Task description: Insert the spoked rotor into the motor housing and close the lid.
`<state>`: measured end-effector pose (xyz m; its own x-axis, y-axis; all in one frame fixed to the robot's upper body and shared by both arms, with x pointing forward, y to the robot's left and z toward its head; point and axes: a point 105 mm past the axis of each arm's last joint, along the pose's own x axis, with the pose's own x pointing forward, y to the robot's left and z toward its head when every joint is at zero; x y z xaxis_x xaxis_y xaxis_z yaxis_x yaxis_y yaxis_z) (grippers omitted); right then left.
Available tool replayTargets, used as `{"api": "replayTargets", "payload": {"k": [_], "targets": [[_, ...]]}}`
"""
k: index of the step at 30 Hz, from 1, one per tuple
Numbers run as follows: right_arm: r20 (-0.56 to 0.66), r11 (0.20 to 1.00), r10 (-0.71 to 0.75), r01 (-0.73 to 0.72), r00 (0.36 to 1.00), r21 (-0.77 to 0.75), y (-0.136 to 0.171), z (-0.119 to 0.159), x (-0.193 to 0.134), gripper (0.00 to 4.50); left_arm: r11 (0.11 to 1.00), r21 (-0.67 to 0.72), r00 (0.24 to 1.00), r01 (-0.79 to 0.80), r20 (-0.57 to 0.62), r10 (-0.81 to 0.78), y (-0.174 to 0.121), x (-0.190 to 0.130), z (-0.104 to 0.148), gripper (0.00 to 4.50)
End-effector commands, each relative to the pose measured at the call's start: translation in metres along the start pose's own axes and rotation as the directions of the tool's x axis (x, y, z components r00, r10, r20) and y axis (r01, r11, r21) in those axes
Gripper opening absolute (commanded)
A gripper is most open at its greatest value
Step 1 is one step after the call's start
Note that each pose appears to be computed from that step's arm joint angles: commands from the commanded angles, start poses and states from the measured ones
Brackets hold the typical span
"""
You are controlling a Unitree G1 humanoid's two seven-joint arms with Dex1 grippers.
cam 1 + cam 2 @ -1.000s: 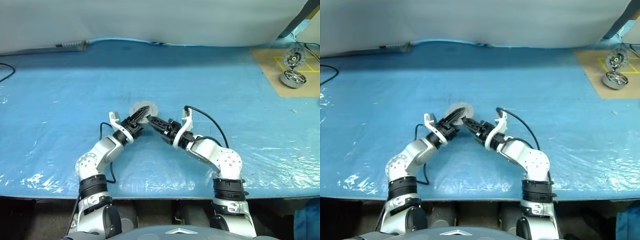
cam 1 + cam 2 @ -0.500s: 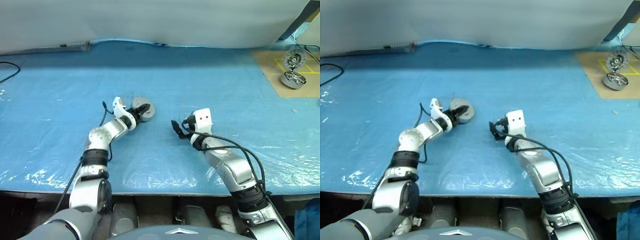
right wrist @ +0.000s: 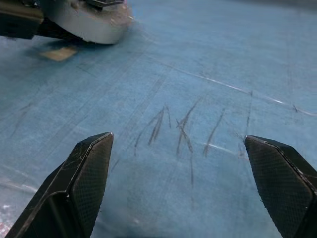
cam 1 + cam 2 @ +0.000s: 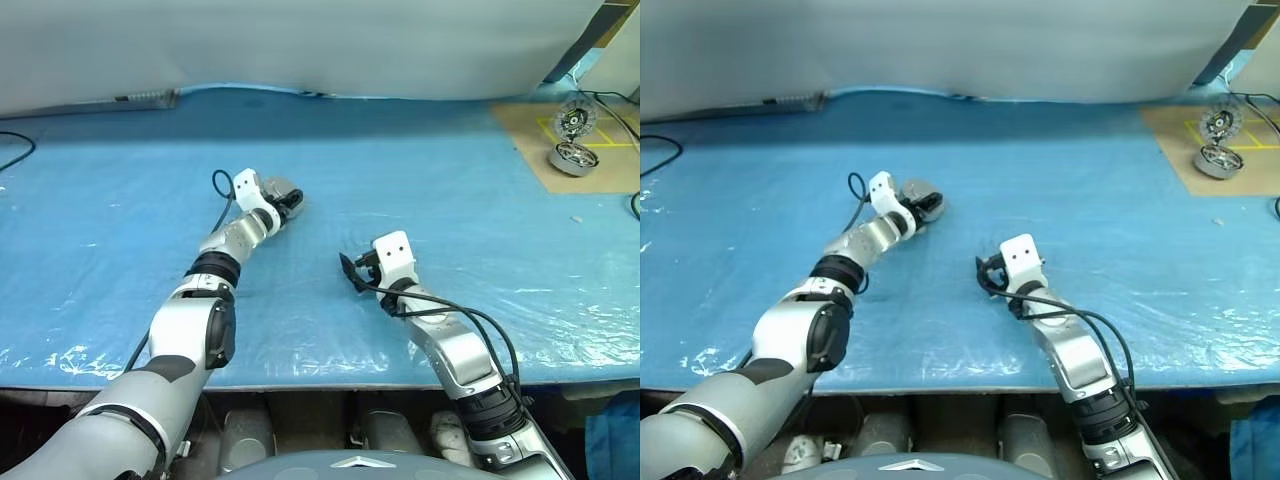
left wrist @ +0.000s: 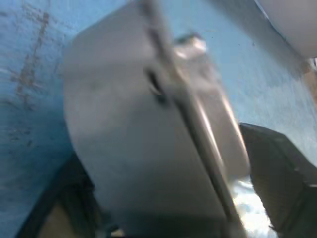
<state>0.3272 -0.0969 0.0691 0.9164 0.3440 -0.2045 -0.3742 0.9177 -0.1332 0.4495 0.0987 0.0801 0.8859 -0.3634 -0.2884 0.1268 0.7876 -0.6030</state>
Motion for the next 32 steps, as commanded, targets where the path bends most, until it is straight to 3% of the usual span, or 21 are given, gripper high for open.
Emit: {"api": "replayTargets", "payload": {"k": [1, 7, 12, 15, 19, 24, 25, 27, 32], "targets": [[0.035, 1.0, 0.012, -0.012, 0.999, -0.006, 0.001, 0.01, -0.002, 4.5, 0.984, 0.067, 0.977, -0.163, -0.124, 0.171, 0.062, -0.021, -0.031, 4.49], [0.035, 0.998, 0.062, -0.063, 0.997, 0.015, 0.008, 0.01, -0.004, 4.5, 0.938, 0.32, 0.921, -0.133, -0.31, 0.237, 0.1, -0.07, -0.058, 4.49], [0.033, 0.995, 0.091, -0.092, 0.995, 0.026, 0.009, 0.009, -0.006, 4.5, 0.833, 0.55, 0.911, 0.067, -0.375, 0.174, 0.089, -0.103, -0.067, 4.49], [0.042, 0.995, 0.095, -0.096, 0.995, 0.021, 0.008, 0.009, -0.009, 4.5, 0.693, 0.695, 0.956, 0.191, -0.292, 0.029, 0.056, -0.103, -0.059, 4.49], [0.094, 0.997, 0.075, -0.075, 0.993, -0.011, 0.004, 0.013, -0.014, 4.5, 0.556, 0.804, 0.977, 0.209, -0.149, -0.152, 0.017, -0.097, -0.053, 4.49], [0.136, 1.0, 0.026, -0.027, 0.99, 0.005, -0.003, 0.01, -0.025, 4.5, 0.565, 0.817, 0.969, 0.11, 0.039, -0.245, -0.004, -0.093, -0.049, 4.49], [0.137, 1.0, 0.017, -0.018, 0.99, 0.007, -0.005, 0.009, -0.027, 4.32, 0.593, 0.799, 0.963, 0.099, 0.075, -0.261, -0.007, -0.094, -0.048, 4.5], [0.132, 1.0, 0.001, -0.002, 0.991, 0.006, -0.007, 0.005, -0.03, 3.95, 0.621, 0.777, 0.958, 0.103, 0.09, -0.272, -0.008, -0.094, -0.051, 4.5], [0.11, 0.999, -0.039, 0.037, 0.993, 0.018, -0.012, 0.0, -0.034, 3.95, 0.611, 0.786, 0.962, 0.091, 0.089, -0.258, -0.005, -0.091, -0.056, 4.5]]}}
